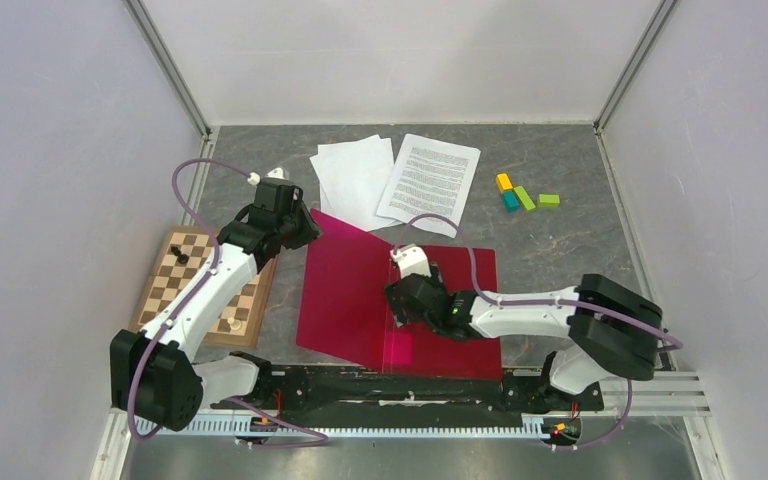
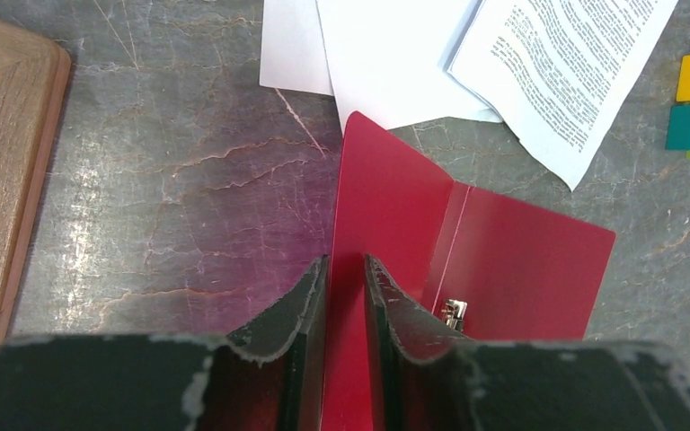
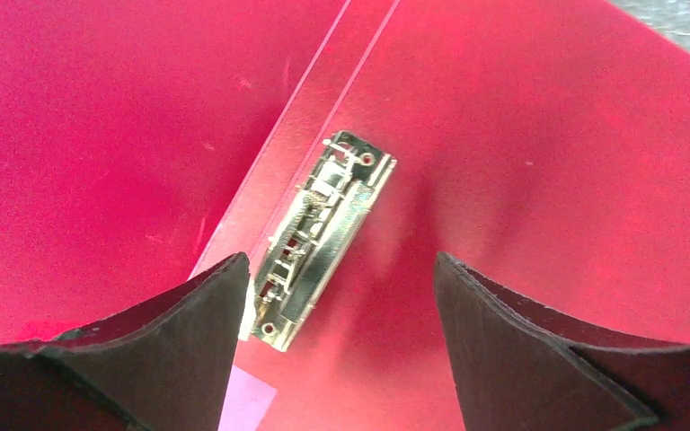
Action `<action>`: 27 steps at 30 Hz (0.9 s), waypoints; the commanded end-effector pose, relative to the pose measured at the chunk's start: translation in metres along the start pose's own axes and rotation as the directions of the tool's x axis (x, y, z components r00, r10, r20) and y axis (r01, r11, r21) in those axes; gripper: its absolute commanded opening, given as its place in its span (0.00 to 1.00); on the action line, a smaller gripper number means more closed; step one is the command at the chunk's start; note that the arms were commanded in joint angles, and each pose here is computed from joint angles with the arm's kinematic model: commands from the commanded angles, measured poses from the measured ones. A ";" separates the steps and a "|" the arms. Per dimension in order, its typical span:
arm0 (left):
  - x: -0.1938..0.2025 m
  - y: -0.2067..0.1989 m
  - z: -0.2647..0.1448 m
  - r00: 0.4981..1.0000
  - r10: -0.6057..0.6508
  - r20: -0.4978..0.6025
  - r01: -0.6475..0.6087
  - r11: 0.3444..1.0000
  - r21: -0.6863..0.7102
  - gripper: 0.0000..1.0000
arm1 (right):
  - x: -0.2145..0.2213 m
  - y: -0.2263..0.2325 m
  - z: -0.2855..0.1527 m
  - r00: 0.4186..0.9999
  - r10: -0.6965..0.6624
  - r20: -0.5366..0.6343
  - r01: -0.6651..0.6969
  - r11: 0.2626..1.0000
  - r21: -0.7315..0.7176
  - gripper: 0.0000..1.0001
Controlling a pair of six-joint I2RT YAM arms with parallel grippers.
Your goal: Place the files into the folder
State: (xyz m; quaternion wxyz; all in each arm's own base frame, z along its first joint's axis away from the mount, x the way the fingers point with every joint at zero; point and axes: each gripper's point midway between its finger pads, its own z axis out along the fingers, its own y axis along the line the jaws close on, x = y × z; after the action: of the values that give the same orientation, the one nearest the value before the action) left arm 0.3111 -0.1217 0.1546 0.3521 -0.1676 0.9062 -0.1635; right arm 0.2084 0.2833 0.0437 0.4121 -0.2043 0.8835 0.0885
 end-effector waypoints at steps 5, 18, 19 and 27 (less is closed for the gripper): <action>-0.003 -0.008 -0.012 0.994 0.108 -0.023 -0.107 0.993 0.040 0.35 | 0.012 0.009 0.020 0.996 -0.070 -0.049 0.073 0.996 0.056 0.75; -0.052 -0.073 -0.092 0.967 0.245 0.072 -0.255 0.941 0.224 0.56 | 0.036 -0.038 0.022 0.949 -0.279 -0.146 0.306 0.926 0.221 0.53; -0.047 -0.078 -0.095 0.968 0.241 0.063 -0.249 0.936 0.248 0.54 | 0.037 -0.038 0.022 0.948 -0.282 -0.146 0.309 0.927 0.215 0.53; 0.050 -0.091 -0.061 0.979 0.164 -0.122 -0.111 0.928 0.357 0.36 | 0.035 -0.038 0.013 0.959 -0.271 -0.080 0.280 0.946 0.162 0.53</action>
State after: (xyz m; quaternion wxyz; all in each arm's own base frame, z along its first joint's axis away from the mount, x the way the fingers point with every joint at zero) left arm 0.2709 -0.1896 0.2515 0.3783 -0.0008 0.8848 -0.2721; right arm 0.2255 0.2764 0.0234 0.4329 -0.2576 0.8637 -0.0178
